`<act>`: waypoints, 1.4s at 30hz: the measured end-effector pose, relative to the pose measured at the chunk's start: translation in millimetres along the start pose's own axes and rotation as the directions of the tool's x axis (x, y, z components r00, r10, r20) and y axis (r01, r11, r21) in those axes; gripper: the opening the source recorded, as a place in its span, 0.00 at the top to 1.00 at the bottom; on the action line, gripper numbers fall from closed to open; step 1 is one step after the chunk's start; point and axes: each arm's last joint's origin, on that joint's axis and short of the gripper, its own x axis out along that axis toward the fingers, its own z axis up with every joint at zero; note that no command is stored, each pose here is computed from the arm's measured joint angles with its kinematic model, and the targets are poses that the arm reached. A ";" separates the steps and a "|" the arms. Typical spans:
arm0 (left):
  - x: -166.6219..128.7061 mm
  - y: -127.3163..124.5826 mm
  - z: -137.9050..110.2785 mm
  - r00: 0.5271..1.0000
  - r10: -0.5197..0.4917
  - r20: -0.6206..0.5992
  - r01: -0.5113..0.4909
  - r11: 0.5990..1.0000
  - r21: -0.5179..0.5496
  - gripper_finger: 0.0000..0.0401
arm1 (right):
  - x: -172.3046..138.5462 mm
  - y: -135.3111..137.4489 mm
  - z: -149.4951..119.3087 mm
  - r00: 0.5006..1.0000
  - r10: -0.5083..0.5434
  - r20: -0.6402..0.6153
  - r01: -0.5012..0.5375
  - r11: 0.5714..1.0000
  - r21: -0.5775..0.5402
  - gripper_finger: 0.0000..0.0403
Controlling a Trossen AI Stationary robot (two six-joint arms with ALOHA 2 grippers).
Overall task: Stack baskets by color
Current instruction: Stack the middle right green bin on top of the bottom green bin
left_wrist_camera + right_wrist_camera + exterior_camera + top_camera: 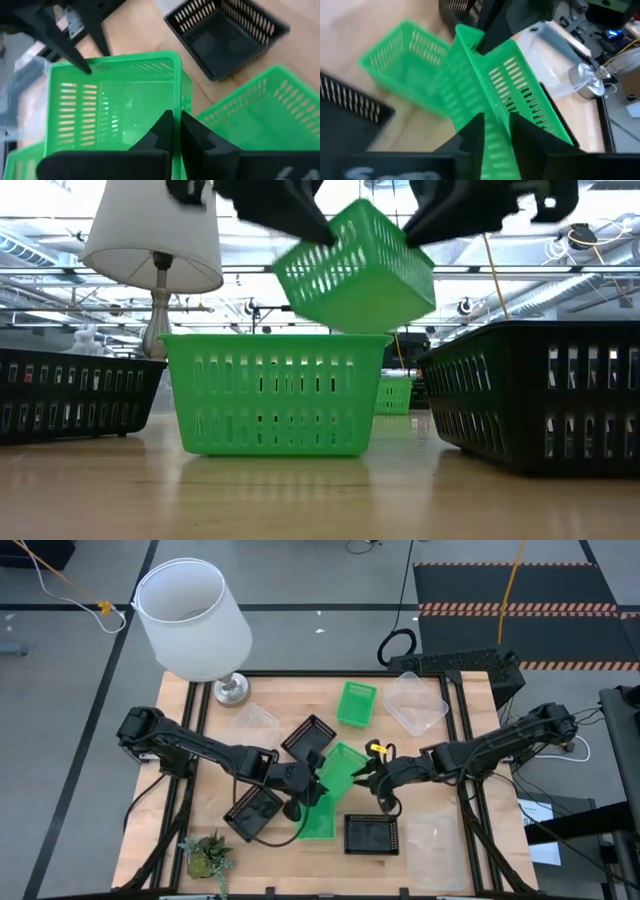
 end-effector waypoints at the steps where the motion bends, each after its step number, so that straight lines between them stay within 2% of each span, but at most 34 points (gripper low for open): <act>1: -4.7 -1.6 6.3 1.000 0.002 -0.014 -0.002 1.000 -0.030 0.97 | -1.7 1.2 2.3 1.000 0.001 0.019 -0.002 1.000 0.029 0.74; 5: -23.7 -14.1 28.3 0.996 0.043 -0.077 -0.056 0.982 -0.178 0.98 | -14.0 5.1 10.9 0.996 0.012 0.091 -0.025 0.990 0.140 0.63; 7: -32.8 -19.0 40.2 0.996 0.065 -0.067 -0.079 0.970 -0.228 0.97 | -24.6 5.3 15.4 0.992 -0.007 0.129 -0.017 0.983 0.185 0.59; 13: -50.0 -39.8 61.9 0.994 0.109 -0.021 -0.110 0.940 -0.323 0.98 | -56.3 -4.4 18.1 0.971 -0.198 0.132 0.156 0.949 0.275 0.54; 17: -53.8 -50.2 66.6 0.985 0.174 -0.015 -0.165 0.899 -0.405 0.97 | -71.2 -10.5 15.6 0.958 -0.259 0.123 0.210 0.926 0.313 0.54; 24: -44.5 -69.4 74.3 0.980 0.196 0.022 -0.157 0.842 -0.516 0.98 | -81.3 -13.0 11.9 0.959 -0.259 0.115 0.209 0.920 0.332 0.54; 28: -30.5 -81.7 71.9 0.983 0.183 -0.006 -0.155 0.814 -0.560 0.97 | -80.5 -11.7 8.4 0.966 -0.247 0.082 0.206 0.917 0.342 0.54; 31: -20.6 -93.1 67.1 0.987 0.154 -0.047 -0.153 0.808 -0.569 0.97 | -79.0 -10.0 4.6 0.971 -0.234 0.044 0.203 0.911 0.358 0.54; 35: -14.3 -102.7 68.0 0.988 0.146 -0.040 -0.141 0.791 -0.595 0.97 | -78.9 -9.0 4.5 0.973 -0.225 0.043 0.190 0.896 0.400 0.54; 38: -16.8 -112.2 69.8 0.986 0.162 -0.031 -0.150 0.798 -0.583 0.97 | -79.0 -8.4 4.7 0.974 -0.223 0.045 0.187 0.896 0.402 0.54; 42: -22.3 -123.0 70.9 0.982 0.189 -0.031 -0.169 0.780 -0.603 0.97 | -79.2 -8.8 5.6 0.972 -0.227 0.053 0.190 0.902 0.387 0.54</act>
